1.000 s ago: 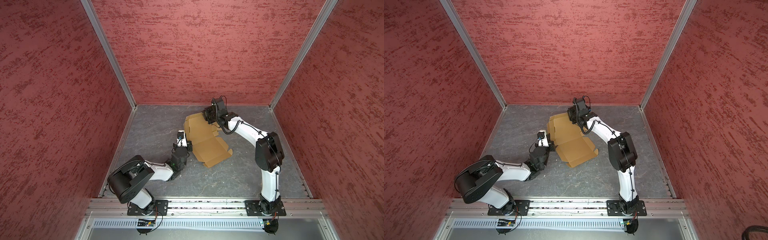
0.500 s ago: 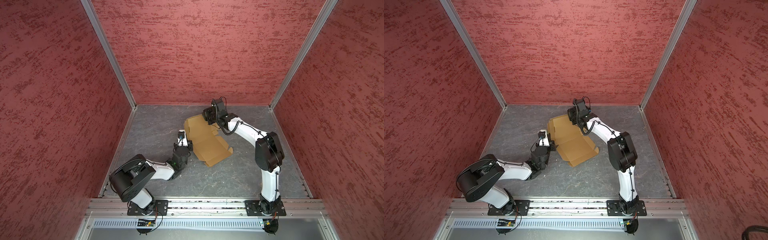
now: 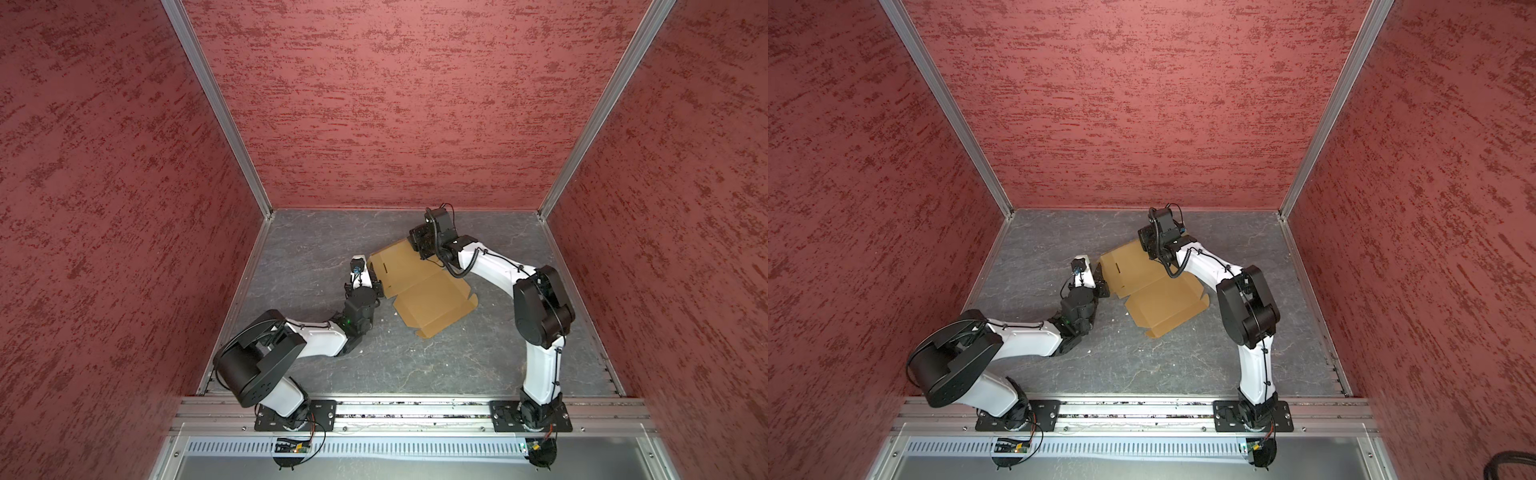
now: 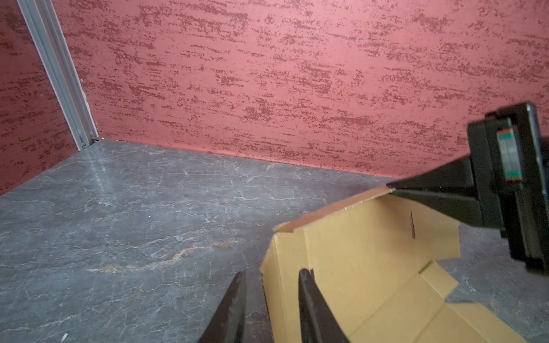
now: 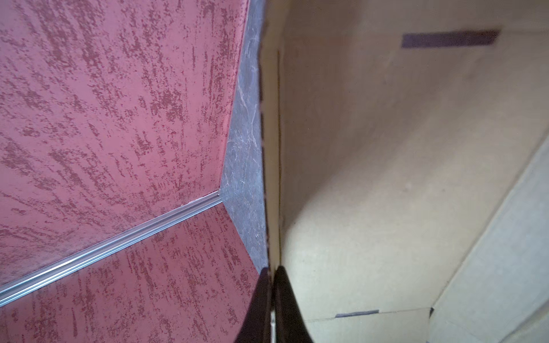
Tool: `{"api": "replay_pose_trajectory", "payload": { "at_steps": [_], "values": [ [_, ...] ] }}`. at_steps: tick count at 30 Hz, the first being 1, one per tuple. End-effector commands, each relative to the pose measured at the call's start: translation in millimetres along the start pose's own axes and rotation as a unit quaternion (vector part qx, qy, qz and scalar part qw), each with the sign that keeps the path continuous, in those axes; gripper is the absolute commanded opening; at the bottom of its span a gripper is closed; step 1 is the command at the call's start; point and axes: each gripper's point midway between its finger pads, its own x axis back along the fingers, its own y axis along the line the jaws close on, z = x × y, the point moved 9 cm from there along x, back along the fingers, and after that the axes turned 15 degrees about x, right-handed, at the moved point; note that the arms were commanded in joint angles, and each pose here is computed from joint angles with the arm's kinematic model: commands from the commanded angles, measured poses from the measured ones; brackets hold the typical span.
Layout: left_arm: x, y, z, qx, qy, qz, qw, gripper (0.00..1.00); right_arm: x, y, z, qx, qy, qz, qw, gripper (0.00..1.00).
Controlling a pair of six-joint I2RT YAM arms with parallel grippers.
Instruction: Fold the paper box
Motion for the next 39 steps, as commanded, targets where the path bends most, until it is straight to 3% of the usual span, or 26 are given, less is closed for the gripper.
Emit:
{"api": "replay_pose_trajectory", "payload": {
  "at_steps": [1,9,17,25,35,39],
  "values": [
    [1.9,-0.1,-12.2,0.017,0.006,-0.002,1.0,0.38,18.5,21.1,-4.2,0.01,-0.021,-0.044,0.999,0.07],
    [10.1,14.1,-53.8,0.041,0.08,-0.006,0.996,0.58,25.3,21.1,0.7,0.091,-0.015,-0.075,0.993,0.06],
    [-11.3,13.7,-89.5,0.049,0.236,0.03,0.97,0.78,14.6,4.5,13.8,0.173,0.036,-0.14,0.974,0.07],
    [-51.8,-5.8,-82.9,0.056,0.369,0.083,0.924,0.81,8.2,-17.7,22.2,0.235,0.075,-0.176,0.953,0.07],
    [-84.5,-10.0,-61.4,0.083,0.451,0.113,0.882,0.8,21.8,-26.4,28.5,0.299,0.102,-0.222,0.923,0.07],
    [-83.6,-13.0,-62.0,0.091,0.458,0.125,0.875,0.8,30.1,-22.9,28.6,0.32,0.103,-0.252,0.907,0.07]
  ]
}}
